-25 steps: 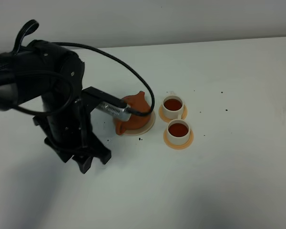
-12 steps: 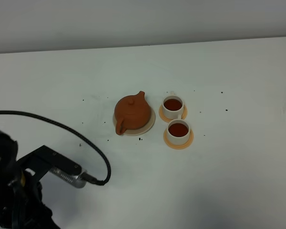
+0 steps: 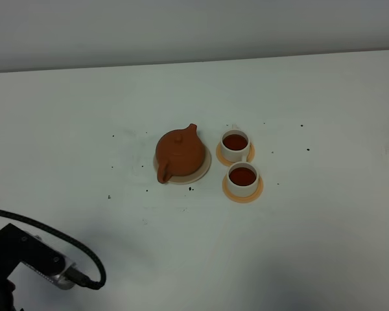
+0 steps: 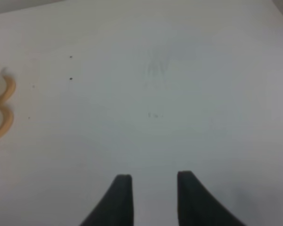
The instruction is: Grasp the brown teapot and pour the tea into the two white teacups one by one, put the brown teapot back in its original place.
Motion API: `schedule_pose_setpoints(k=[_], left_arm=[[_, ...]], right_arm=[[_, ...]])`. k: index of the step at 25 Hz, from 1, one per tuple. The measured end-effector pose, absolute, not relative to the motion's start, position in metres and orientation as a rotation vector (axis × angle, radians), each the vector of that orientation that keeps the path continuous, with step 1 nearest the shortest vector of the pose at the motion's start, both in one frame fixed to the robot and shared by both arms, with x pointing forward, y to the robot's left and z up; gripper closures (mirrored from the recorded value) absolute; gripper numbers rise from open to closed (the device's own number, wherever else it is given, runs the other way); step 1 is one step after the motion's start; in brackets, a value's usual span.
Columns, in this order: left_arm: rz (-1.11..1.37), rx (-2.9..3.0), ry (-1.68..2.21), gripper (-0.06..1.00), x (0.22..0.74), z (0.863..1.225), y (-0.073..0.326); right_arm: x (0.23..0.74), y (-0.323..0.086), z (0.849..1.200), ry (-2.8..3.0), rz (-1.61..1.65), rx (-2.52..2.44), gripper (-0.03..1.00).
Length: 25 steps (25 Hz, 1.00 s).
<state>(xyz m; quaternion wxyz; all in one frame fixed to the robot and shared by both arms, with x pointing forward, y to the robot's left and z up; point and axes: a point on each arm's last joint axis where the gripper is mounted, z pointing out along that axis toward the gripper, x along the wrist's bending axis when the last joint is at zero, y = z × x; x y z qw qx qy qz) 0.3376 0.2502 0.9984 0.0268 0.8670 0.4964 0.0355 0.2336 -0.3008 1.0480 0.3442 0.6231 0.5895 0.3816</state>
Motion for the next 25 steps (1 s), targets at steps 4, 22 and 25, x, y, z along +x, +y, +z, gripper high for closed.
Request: schedule_pose_setpoints(k=[4,22,25], left_arm=[[0.246,2.527,1.465,0.5,0.32,1.017,0.261],[0.841,1.689,1.819,0.5,0.249,1.045,0.305],[0.879,1.649,1.812,0.5,0.244,1.045,0.305]], right_arm=[[0.234,-0.301,1.048,1.531,0.991,1.619,0.72],[0.234,-0.301,1.048,1.531,0.991,1.619,0.72],[0.234,-0.301,1.048,1.531,0.991,1.619,0.72]])
